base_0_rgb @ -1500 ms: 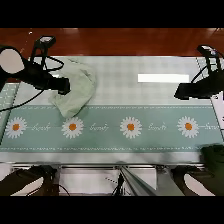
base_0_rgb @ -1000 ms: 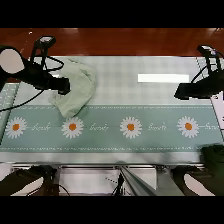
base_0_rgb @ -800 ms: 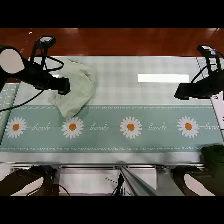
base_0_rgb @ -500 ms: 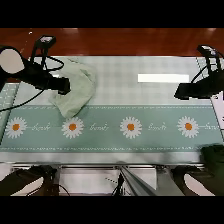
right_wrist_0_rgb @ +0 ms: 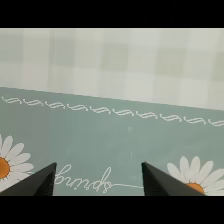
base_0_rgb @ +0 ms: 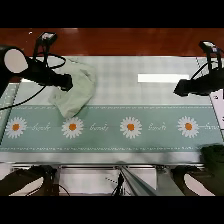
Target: Fold the shirts.
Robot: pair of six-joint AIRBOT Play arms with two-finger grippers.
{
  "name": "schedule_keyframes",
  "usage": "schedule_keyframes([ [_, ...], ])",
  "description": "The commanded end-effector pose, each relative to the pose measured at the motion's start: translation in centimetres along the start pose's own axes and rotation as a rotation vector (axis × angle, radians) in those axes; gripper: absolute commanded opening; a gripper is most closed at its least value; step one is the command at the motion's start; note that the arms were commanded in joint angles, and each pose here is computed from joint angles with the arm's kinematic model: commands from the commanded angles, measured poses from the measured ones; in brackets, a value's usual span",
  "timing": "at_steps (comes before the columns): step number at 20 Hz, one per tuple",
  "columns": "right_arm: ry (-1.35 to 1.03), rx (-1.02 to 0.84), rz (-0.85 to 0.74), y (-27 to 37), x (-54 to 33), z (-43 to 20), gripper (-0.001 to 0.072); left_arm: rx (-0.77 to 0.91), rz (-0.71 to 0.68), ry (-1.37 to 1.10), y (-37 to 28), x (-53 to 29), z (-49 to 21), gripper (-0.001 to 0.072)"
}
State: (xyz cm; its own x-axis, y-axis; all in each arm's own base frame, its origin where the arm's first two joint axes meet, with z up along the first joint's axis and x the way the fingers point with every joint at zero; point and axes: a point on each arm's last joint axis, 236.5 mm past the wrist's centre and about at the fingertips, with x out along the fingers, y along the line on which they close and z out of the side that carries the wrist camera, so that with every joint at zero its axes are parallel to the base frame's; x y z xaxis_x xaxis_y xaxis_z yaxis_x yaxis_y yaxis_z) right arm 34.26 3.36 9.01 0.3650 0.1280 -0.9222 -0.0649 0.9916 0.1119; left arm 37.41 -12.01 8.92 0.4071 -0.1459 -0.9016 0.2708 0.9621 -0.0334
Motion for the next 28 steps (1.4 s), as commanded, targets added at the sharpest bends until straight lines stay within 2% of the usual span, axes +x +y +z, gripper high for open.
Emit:
schedule_keyframes([
  [1,-0.040,0.001,0.001,0.0,0.0,1.0,0.0611,0.044,0.021,-0.042,0.6,1.3,1.5,0.0670],
  [4,-0.065,-0.005,-0.017,-0.4,0.0,1.6,0.0610,0.079,0.134,-0.091,4.3,3.1,3.4,0.0671],
  [8,-0.064,-0.026,-0.095,-2.2,-0.2,1.6,0.0610,-0.051,0.187,-0.023,9.8,6.9,2.3,0.0671],
  [13,-0.064,-0.028,-0.102,-2.4,-0.2,1.6,0.0610,-0.161,0.214,0.089,14.4,11.4,-0.6,0.0671],
  [19,-0.065,-0.028,-0.101,-2.3,-0.2,1.6,0.0609,-0.156,0.210,0.016,15.0,14.5,1.1,0.0689],
  [21,-0.065,-0.027,-0.099,-2.3,-0.1,1.6,0.0609,-0.186,0.173,0.023,14.2,15.7,0.9,0.0720],
  [27,-0.061,-0.026,-0.098,-2.3,-0.2,1.5,0.0609,-0.281,0.073,0.082,12.2,20.1,-0.8,0.0720],
  [28,-0.060,-0.027,-0.098,-2.3,-0.2,1.5,0.0609,-0.282,0.072,0.094,12.1,20.5,-1.1,0.0689],
])
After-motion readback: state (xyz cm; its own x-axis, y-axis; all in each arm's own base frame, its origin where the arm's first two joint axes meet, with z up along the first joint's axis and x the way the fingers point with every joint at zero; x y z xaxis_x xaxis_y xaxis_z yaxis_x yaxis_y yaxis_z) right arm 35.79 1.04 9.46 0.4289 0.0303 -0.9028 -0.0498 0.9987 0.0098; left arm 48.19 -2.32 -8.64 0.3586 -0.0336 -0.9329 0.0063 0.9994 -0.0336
